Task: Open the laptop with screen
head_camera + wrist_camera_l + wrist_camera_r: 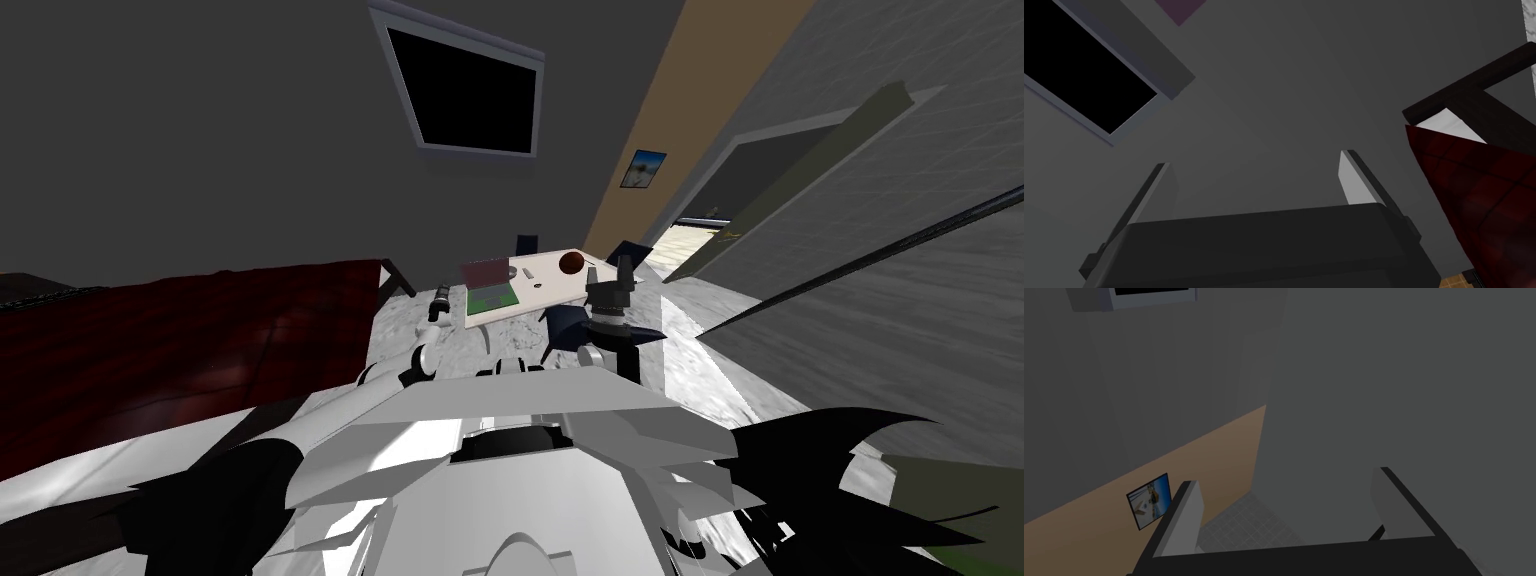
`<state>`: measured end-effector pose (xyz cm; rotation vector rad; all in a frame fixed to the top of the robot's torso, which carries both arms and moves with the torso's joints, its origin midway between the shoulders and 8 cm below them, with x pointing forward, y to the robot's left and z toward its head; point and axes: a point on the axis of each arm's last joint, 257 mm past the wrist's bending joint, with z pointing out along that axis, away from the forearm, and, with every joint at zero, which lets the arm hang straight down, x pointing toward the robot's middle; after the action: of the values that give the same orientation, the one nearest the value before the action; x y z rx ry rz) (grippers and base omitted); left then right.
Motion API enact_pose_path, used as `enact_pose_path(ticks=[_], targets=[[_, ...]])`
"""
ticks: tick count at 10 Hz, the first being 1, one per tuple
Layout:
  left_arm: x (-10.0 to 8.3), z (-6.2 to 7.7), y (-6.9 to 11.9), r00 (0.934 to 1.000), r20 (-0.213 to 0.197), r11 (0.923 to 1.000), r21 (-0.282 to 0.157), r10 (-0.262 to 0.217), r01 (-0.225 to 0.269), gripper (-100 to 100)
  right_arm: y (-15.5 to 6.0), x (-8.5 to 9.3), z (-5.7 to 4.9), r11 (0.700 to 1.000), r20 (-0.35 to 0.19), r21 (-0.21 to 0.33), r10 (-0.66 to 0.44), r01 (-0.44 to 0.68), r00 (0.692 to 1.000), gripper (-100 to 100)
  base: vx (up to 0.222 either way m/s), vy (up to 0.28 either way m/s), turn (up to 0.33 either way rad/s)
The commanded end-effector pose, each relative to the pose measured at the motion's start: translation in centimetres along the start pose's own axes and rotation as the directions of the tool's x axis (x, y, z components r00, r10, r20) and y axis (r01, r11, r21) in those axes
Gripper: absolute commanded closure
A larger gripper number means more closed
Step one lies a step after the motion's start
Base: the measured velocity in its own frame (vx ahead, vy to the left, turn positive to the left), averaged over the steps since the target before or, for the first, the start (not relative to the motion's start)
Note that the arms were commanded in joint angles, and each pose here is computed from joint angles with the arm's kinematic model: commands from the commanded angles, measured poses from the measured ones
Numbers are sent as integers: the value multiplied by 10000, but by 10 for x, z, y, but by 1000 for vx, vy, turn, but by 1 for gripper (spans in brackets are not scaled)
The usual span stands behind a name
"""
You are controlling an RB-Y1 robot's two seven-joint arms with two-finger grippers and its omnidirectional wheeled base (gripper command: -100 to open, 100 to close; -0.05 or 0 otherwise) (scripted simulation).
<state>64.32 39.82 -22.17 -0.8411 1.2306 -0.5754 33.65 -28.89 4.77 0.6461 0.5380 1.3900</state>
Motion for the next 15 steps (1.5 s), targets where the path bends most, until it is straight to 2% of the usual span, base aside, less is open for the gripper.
enact_pose_path(ticks=[1, 2, 3, 6, 12, 14, 15], targets=[[8, 11, -11, 9997, -161, 9996, -196, -184, 181, -100, 0, 0, 0, 10000, 0, 0, 0, 0, 10000, 0, 78, 2, 24], [8, 11, -11, 9997, -161, 9996, -196, -184, 181, -100, 0, 0, 0, 10000, 0, 0, 0, 0, 10000, 0, 57, 8, 9], [15, 19, -22, 9990, -291, 9989, -324, -345, 336, -100, 0, 0, 0, 10000, 0, 0, 0, 0, 10000, 0, 68, 8, 36], [26, 30, -38, 9969, -506, 9971, -506, -602, 576, -100, 0, 0, 0, 10000, 0, 0, 0, 0, 10000, 0, 101, 0, 20], [46, 46, -69, 9899, -901, 9916, -787, -1096, 1027, -100, 0, 0, 0, 10000, 0, 0, 0, 0, 10000, 0, 80, 5, 7], [47, 46, -71, 9898, -902, 9916, -769, -1105, 1037, -100, 0, 0, 0, 10000, 0, 0, 0, 0, 10000, 0, 50, 0, 1], [41, 50, -72, 9906, -801, 9909, -853, -1112, 1044, -100, 0, 0, 0, 10000, 0, -1, 1, -1, 10000, 0, 87, 32, -79]])
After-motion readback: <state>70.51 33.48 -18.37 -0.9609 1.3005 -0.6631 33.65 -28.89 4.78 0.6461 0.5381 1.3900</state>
